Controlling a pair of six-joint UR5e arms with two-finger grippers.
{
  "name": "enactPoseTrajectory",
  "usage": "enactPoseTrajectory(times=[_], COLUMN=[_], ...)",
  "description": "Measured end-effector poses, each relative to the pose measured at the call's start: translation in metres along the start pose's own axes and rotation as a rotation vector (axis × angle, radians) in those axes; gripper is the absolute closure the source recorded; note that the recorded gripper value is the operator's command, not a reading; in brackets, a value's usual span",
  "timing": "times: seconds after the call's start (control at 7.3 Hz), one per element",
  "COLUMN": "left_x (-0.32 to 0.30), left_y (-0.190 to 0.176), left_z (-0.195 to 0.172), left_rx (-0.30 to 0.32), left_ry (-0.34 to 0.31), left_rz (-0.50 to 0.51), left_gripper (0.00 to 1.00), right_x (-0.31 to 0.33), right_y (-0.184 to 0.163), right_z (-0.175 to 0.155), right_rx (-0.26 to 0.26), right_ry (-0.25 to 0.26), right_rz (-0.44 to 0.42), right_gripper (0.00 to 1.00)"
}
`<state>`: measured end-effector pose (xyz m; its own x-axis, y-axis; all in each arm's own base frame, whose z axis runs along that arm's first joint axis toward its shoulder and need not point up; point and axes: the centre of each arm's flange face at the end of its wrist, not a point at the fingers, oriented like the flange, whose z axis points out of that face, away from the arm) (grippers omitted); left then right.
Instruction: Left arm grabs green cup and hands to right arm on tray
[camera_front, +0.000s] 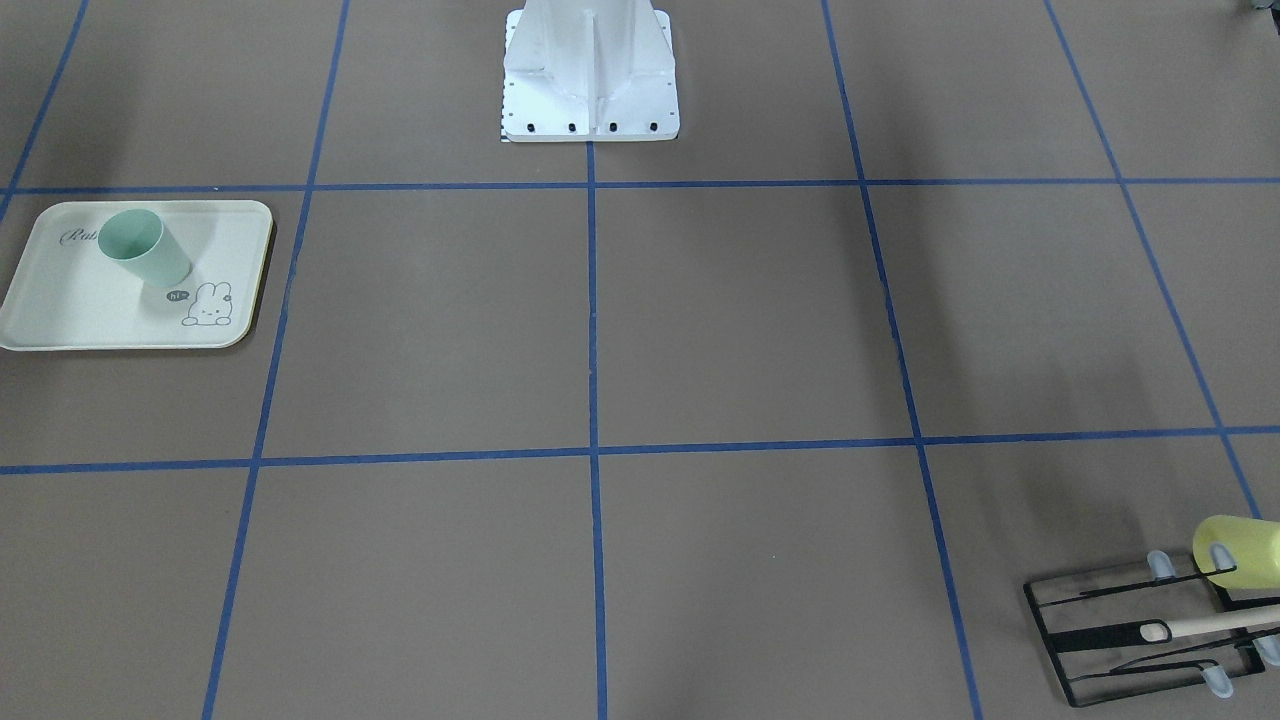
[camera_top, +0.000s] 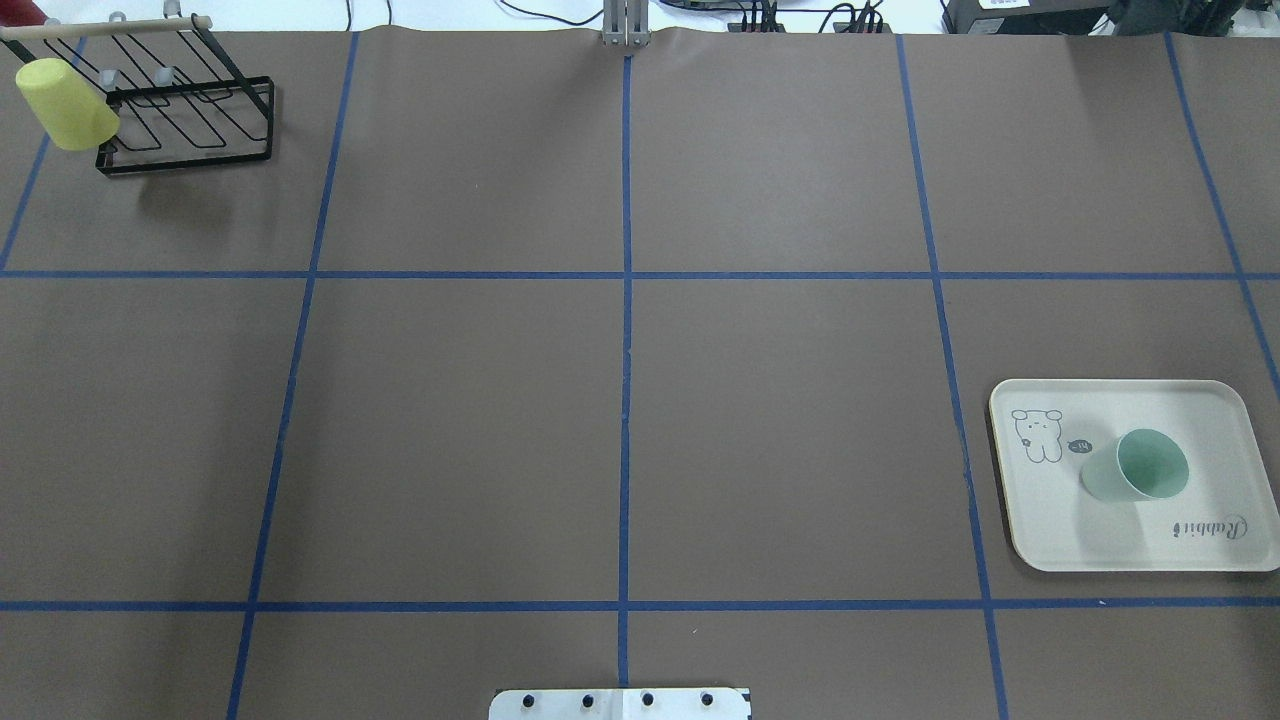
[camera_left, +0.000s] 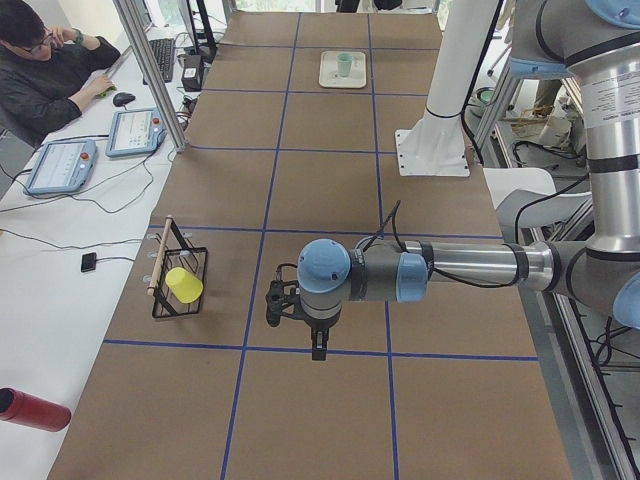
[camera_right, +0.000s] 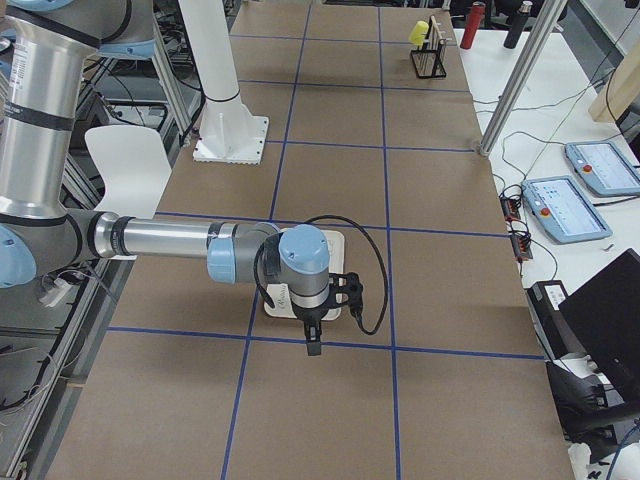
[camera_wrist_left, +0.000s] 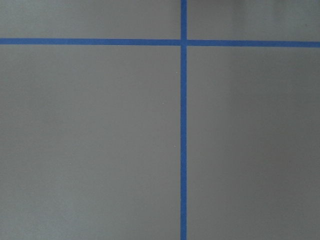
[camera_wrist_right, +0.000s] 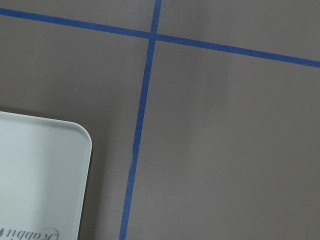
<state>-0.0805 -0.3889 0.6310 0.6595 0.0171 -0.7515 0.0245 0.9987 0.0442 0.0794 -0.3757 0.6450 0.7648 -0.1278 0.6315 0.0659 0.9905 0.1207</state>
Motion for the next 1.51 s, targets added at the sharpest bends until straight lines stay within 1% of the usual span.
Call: enactPoseTrajectory(times=[1.51], left_x=[0.0007], left_y=[0.0052], left_z=[-0.001], left_rx=[-0.001], left_ry=[-0.007], left_rz=[0.0], left_gripper=[0.0], right_x=[0.0013], right_y=[0.0018], right_z=[0.0023], right_rx=[-0.004], right_ry=[-0.002], right_rz=[0.008], right_gripper=[0.0])
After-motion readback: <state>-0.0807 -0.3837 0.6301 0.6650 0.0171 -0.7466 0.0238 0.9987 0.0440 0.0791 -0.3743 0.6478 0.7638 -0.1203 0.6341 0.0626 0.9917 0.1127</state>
